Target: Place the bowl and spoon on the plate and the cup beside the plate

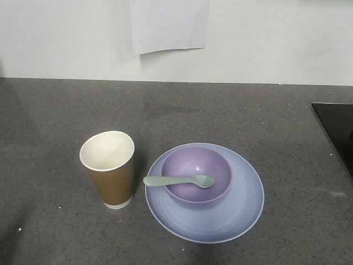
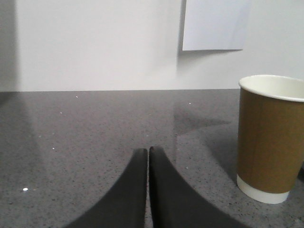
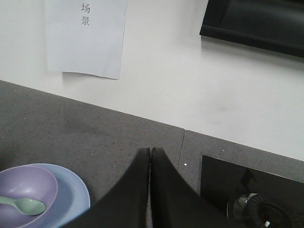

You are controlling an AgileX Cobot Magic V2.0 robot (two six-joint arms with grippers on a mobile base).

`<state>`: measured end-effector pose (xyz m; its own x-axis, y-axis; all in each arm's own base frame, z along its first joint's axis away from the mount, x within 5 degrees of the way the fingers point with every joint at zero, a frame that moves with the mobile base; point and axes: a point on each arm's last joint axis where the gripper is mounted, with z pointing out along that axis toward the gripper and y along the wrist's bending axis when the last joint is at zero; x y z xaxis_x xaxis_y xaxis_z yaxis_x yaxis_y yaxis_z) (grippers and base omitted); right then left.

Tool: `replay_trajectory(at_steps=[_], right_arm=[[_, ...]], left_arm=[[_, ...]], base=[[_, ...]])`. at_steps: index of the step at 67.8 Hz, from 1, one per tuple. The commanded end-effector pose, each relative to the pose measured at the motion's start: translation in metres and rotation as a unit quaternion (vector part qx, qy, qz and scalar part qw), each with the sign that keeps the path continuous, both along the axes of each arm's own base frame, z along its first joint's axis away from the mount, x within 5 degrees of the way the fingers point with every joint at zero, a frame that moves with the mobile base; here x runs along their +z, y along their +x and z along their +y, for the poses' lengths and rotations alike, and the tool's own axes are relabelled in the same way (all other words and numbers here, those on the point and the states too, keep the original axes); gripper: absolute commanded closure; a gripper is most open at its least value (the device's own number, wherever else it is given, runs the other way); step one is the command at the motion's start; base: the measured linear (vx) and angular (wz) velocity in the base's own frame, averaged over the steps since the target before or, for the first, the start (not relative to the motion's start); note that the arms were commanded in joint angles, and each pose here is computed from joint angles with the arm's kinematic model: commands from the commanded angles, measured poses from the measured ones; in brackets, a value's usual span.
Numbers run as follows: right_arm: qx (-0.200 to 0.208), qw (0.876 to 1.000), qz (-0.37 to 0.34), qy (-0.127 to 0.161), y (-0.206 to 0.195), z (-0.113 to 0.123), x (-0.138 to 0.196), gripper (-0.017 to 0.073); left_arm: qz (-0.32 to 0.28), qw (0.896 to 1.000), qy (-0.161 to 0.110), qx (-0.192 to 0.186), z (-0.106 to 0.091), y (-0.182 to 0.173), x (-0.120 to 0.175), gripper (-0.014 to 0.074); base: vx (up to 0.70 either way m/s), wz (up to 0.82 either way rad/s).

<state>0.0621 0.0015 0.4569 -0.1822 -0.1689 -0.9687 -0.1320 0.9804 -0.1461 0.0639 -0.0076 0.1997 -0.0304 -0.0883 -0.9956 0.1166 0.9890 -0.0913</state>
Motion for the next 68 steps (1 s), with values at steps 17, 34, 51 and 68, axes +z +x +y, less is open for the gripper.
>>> replay_trajectory(at_steps=[17,34,51,68], right_arm=[[0.003,0.999,-0.038,-0.003,0.0024,0.0009,0.0109,0.0562],[0.004,0.999,-0.039,-0.002,0.0024,0.0010,0.0110,0.0562],[0.004,0.999,-0.040,-0.003,0.0024,0.0010,0.0110,0.0562],[0.004,0.999,-0.040,-0.003,0.0024,0.0010,0.0110,0.0562]], left_arm=[[-0.013,0.999,0.019,0.027,0.0029,-0.0079,0.0008,0.0601],[-0.013,1.000,0.008,0.027,0.0029,-0.0079,0.0010,0.0601],[-0.017,0.999,-0.005,0.040,0.0052,-0.0078,0.0018,0.0601],[-0.015,0.998,-0.045,0.046,0.0063,-0.0078,0.0019,0.0601]], base=[[0.00,0.00],[0.00,0.00],[0.00,0.00],[0.00,0.00]])
